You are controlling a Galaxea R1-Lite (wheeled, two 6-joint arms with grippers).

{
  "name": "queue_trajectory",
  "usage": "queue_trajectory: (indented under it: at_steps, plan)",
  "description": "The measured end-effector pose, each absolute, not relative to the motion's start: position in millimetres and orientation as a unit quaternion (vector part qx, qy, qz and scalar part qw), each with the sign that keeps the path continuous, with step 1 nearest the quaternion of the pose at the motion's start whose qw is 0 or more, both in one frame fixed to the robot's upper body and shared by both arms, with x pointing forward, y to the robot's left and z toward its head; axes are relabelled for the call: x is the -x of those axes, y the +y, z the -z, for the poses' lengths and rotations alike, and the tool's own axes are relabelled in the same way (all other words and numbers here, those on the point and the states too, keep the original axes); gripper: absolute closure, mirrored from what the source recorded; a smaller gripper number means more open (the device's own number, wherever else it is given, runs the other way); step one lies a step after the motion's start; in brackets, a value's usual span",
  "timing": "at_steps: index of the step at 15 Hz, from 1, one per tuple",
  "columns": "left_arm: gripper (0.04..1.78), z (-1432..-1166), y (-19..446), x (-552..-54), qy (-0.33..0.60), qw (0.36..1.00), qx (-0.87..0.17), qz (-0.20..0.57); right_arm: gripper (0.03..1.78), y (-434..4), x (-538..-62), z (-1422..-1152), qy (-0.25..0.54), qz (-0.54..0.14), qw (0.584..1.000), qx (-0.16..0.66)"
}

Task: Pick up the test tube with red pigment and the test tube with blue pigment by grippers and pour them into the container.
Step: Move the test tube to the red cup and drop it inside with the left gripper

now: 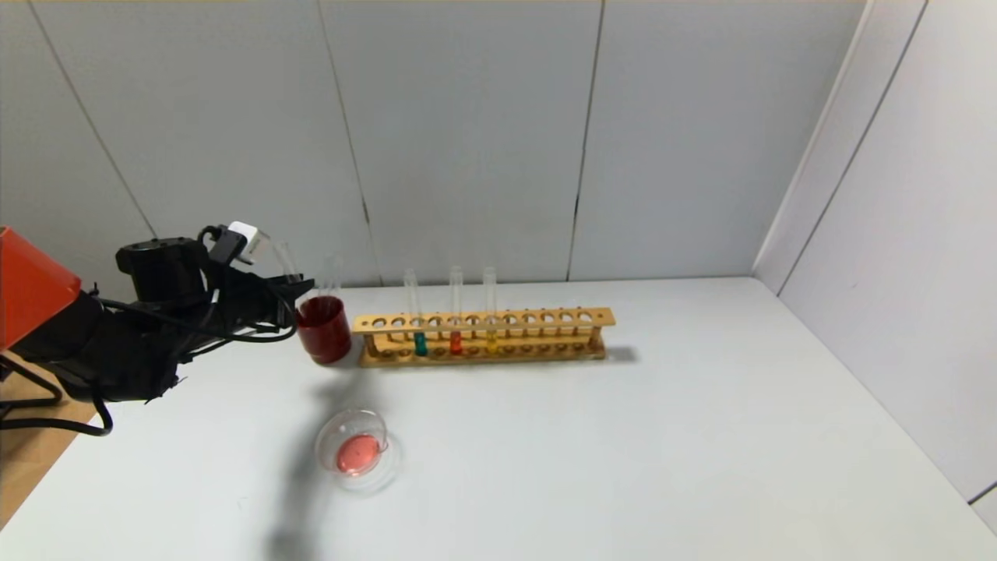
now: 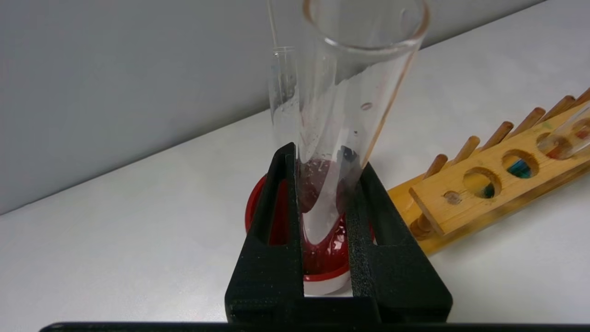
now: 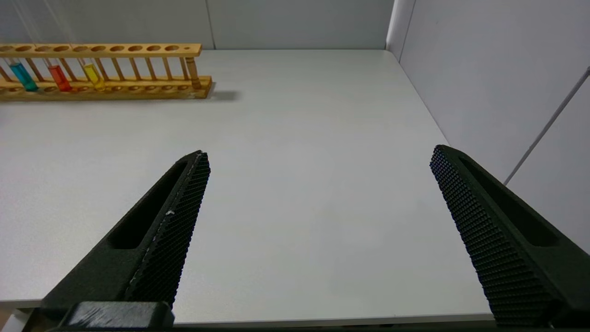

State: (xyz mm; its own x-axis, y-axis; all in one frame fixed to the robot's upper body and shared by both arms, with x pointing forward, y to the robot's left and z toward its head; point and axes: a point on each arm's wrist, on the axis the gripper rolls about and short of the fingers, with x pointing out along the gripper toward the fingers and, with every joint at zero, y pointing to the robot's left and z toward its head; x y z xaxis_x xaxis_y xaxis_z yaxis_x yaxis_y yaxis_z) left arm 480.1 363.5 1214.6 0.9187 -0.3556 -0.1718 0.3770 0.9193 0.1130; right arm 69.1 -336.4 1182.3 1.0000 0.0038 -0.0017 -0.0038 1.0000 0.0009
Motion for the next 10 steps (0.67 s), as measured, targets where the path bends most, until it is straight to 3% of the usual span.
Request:
queue_trajectory:
  at_steps: [10]
  plan:
    - [1.5,-1200.3,364.2,-487.0,0.049,0.979,-0.081,0.179,0.06,-336.4,-69.1,-1182.3,0.001,-0.002,1.0,0.0]
